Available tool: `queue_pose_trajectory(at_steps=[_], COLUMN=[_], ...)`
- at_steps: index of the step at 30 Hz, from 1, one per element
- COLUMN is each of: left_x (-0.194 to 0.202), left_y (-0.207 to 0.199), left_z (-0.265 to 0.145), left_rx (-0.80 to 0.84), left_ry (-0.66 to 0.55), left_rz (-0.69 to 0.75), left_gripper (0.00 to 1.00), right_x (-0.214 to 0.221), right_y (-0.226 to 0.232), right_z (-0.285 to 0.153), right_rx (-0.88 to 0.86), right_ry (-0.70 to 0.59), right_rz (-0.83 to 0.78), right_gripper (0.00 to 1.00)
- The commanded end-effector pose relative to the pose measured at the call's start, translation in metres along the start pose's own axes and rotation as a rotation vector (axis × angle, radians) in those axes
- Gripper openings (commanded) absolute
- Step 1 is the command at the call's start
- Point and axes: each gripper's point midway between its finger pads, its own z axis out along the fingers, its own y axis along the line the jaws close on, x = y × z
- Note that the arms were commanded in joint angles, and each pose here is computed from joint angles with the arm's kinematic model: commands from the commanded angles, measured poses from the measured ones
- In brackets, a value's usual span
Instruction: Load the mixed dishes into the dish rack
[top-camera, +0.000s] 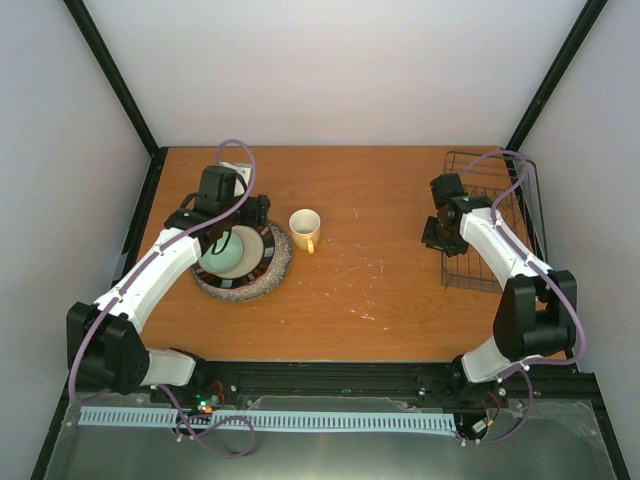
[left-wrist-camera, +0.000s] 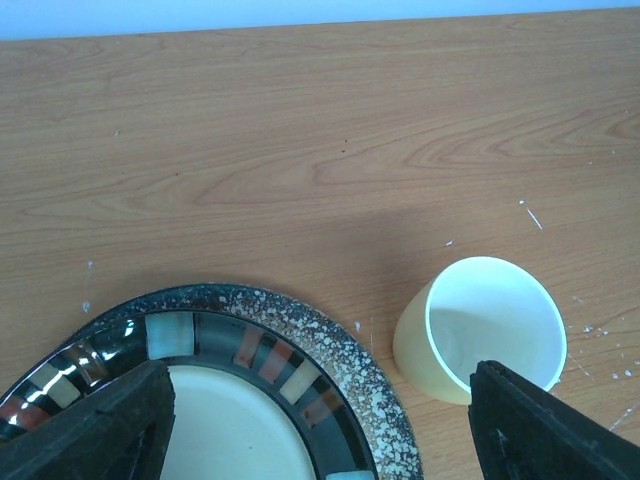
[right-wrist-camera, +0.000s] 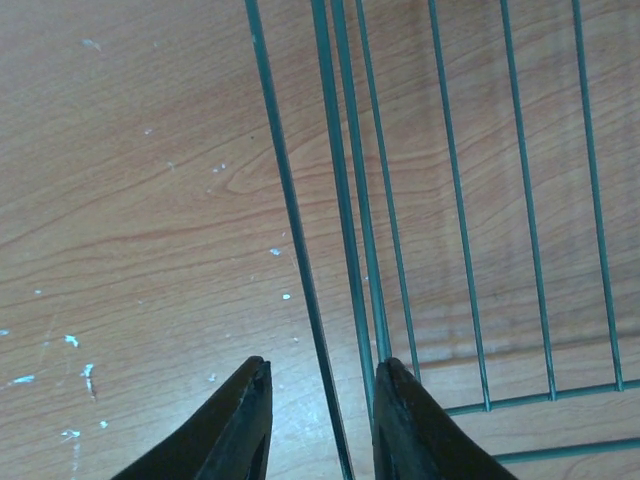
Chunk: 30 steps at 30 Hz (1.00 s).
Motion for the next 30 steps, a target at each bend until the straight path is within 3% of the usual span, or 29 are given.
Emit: queue_pose_trajectory(at_steps=[1,10,20,30], left_x=[-0.009,-0.01,-0.013,-0.011], left_y=[-0.002,-0.002,-0.006,-0.006], left_z=[-0.009,-0.007,-0.004,-0.006], left_rx=[-0.005,-0.004,0.012,0.017], left_ry=[-0.042,-0.04,-0.04,-0.043], left_rz=[-0.008,-0.011,-0.018,-0.033], left_gripper=[0.81,0.81,0.81,0.81], right_x=[0.001,0.0,0.003,0.021], right_y=[-0.003,0.001,0.027,0.067], right_z=[0.015,0.023,0.002,-0.023], right_rx=[0.025,0.019,-0.163,-0.401], right_ry=[0.029,0.044,0.037,0.07], right_rz=[-0.013,-0.034,-0.071,-0.211], right_gripper=[0.24,0.03,0.03,0.03])
